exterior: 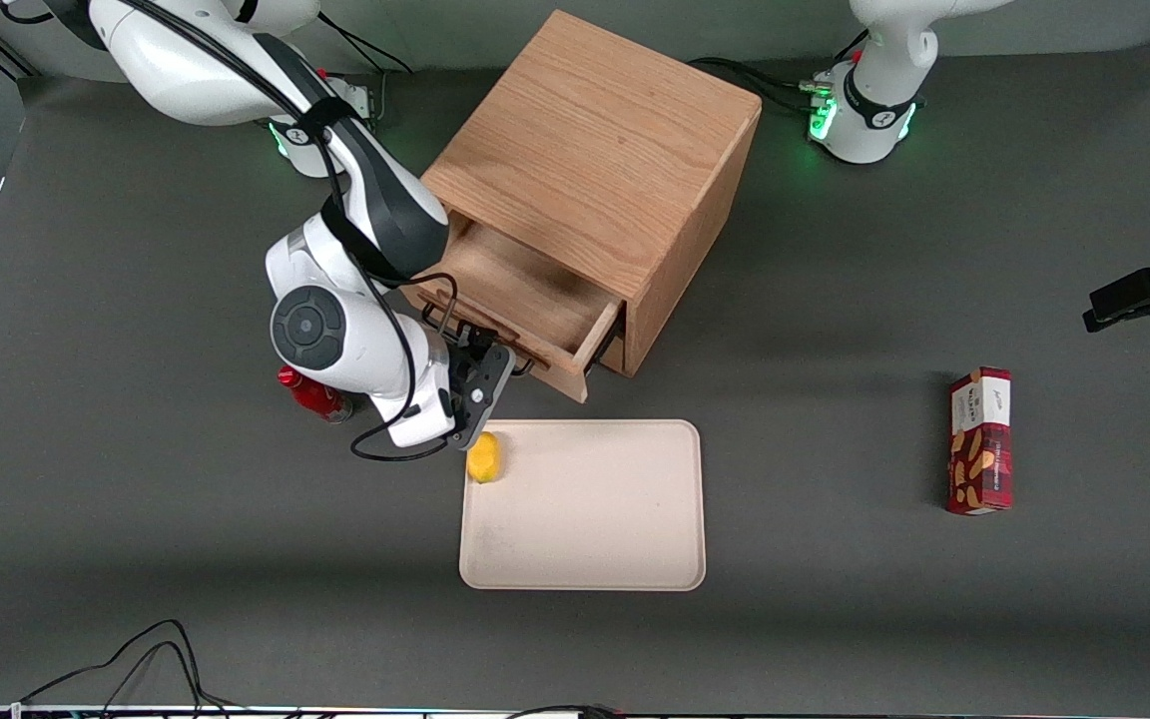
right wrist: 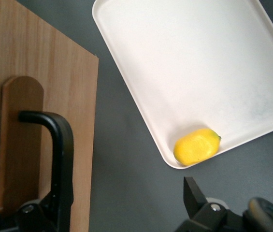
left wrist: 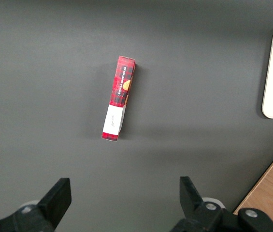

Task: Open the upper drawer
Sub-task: 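Pull the handle with the right gripper, sliding the drawer out, then keep pulling the drawer out further with the right gripper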

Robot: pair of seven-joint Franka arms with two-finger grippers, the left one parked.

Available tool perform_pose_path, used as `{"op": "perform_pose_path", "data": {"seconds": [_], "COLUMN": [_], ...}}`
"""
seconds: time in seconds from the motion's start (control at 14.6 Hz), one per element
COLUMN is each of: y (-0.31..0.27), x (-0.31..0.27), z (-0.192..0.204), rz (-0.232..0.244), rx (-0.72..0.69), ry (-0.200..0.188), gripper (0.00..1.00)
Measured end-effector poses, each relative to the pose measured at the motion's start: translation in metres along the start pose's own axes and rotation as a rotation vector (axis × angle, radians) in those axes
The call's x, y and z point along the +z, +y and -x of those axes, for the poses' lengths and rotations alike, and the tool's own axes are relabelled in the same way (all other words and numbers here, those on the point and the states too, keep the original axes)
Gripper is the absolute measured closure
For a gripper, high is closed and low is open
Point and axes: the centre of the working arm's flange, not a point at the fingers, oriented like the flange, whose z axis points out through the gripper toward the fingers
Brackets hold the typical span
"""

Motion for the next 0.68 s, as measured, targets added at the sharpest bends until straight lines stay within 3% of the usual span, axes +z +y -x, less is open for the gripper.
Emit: {"op": "perform_pose_path", "data": {"seconds": [0.68], "y": [0.031], "x": [-0.006], "z": [0.006], "rz": [0.011], "rx": [0.008], "ry": [0.020], "gripper": [0.00]}}
